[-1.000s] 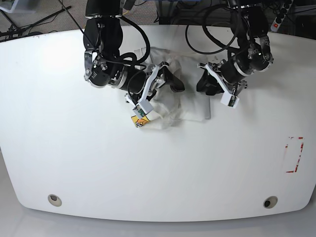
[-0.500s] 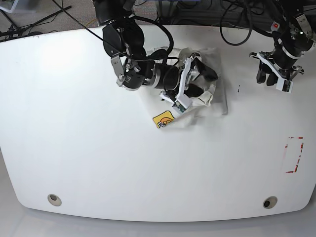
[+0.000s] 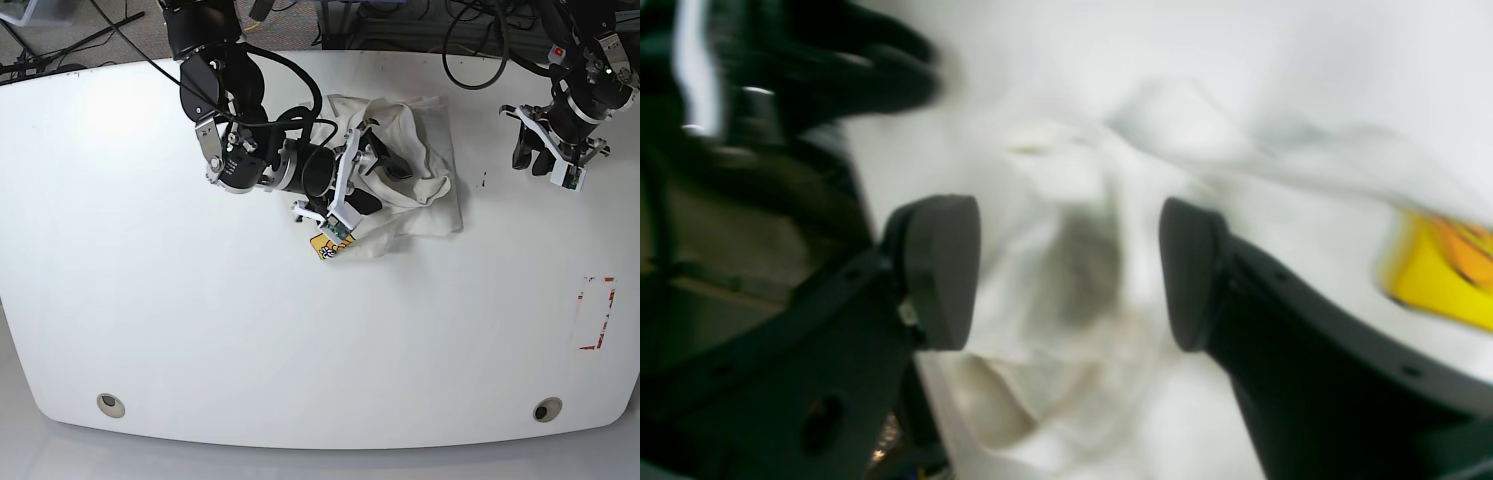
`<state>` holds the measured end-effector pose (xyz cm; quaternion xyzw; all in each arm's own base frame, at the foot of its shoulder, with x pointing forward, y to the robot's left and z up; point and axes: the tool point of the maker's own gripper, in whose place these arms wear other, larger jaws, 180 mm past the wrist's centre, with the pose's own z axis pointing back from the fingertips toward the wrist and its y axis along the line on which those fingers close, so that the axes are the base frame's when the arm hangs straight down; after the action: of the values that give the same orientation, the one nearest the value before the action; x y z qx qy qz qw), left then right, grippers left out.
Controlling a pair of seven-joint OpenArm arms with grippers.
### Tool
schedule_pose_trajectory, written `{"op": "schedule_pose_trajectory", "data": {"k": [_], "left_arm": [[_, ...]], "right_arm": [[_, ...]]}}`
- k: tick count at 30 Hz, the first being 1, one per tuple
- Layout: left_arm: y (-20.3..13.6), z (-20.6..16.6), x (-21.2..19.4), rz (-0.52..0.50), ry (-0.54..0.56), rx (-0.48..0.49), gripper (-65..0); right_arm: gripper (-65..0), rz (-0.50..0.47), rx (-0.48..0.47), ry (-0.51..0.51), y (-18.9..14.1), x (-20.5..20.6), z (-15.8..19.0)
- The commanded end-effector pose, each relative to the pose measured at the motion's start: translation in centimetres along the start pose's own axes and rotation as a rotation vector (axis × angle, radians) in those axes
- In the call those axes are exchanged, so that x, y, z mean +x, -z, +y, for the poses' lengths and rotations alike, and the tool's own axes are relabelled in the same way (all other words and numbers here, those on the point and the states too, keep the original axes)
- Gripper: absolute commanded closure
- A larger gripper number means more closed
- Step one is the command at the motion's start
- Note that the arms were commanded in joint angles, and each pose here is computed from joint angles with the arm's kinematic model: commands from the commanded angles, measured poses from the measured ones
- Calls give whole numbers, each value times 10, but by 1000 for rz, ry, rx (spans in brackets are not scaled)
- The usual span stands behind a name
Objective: Fold the T-shirt properly
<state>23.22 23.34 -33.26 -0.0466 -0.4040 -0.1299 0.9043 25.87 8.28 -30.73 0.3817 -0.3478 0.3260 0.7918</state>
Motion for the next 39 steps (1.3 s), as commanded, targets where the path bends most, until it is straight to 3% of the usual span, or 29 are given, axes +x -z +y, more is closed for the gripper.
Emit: {"op": "schedule_pose_trajectory", "data": {"k": [1, 12, 15, 22, 29, 39], "left_arm": [[-4, 1, 11, -40, 16, 2, -182], [-5, 2, 10, -34, 20, 3, -182], [-4, 0, 10, -35, 24, -2, -182], [7, -28, 8, 0, 97, -104, -182], [19, -79, 12, 1, 157, -247, -182], [25, -140, 11, 3, 212, -419, -182]], "right_arm": [[-409, -32, 11, -21, 6, 11, 4], [-407, 45, 20, -41, 94, 1, 6], [-407, 44, 11, -66, 101, 13, 2], [-407, -43, -2, -29, 96, 58, -9], [-414, -109, -25, -22, 62, 80, -38], [-407, -35, -207, -106, 14, 67, -113]]}}
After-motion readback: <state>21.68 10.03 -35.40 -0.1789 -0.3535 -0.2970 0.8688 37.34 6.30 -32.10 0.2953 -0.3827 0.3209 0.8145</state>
